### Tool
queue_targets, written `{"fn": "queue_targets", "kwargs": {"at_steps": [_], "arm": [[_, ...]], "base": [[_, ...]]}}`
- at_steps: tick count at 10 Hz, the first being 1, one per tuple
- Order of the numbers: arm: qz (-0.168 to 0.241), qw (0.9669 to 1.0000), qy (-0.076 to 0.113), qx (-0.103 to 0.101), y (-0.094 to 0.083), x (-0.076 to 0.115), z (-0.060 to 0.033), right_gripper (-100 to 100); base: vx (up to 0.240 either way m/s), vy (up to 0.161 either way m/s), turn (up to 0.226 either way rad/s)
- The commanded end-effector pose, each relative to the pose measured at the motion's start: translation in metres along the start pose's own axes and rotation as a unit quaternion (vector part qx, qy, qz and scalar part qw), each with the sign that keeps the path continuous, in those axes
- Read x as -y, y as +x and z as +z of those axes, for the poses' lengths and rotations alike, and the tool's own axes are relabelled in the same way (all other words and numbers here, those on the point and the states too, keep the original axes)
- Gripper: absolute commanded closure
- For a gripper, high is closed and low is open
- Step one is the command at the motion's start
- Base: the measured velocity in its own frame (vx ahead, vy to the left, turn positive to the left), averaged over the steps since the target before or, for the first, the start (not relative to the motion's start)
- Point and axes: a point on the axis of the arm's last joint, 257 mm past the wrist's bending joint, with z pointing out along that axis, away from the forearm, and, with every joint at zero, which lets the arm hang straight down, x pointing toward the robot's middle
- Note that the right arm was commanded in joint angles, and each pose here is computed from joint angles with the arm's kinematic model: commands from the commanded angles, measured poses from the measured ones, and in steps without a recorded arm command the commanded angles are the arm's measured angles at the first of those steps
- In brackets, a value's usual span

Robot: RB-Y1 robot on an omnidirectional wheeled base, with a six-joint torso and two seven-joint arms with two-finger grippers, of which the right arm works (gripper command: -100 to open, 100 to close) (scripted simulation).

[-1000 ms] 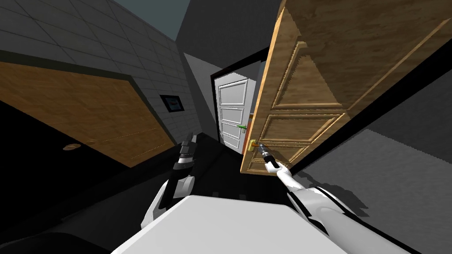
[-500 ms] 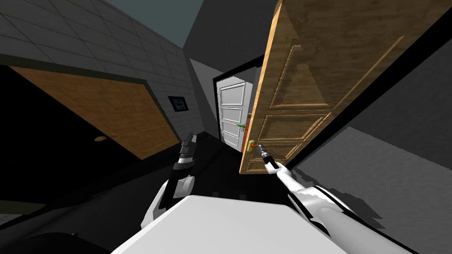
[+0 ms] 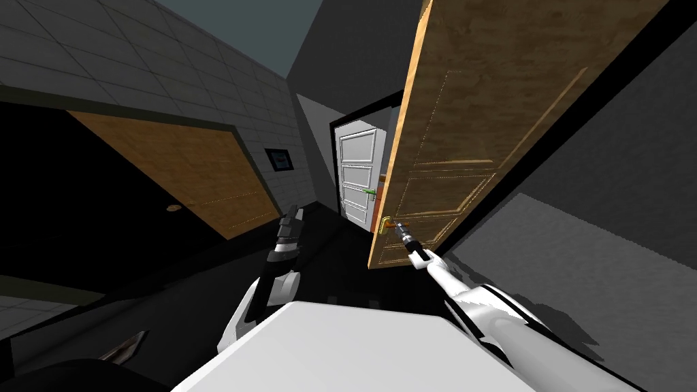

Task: Pull the door open

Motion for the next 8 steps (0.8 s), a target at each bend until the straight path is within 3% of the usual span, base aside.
{"fn": "queue_targets", "kwargs": {"at_steps": [1,3,5,8], "arm": [[0.001,1.0,0.001,-0.004,0.004,0.001,-0.0016,100],[0.001,0.9995,0.0,-0.031,0.019,0.0,-0.0023,100],[0.001,0.9993,0.0,-0.037,0.022,0.0,-0.0026,100],[0.003,0.9976,0.001,-0.069,0.041,0.0,-0.0051,100]], "base": [[-0.031,-0.011,-0.014],[-0.14,-0.089,0.047],[-0.127,-0.097,0.037],[-0.165,-0.122,0.042]]}}
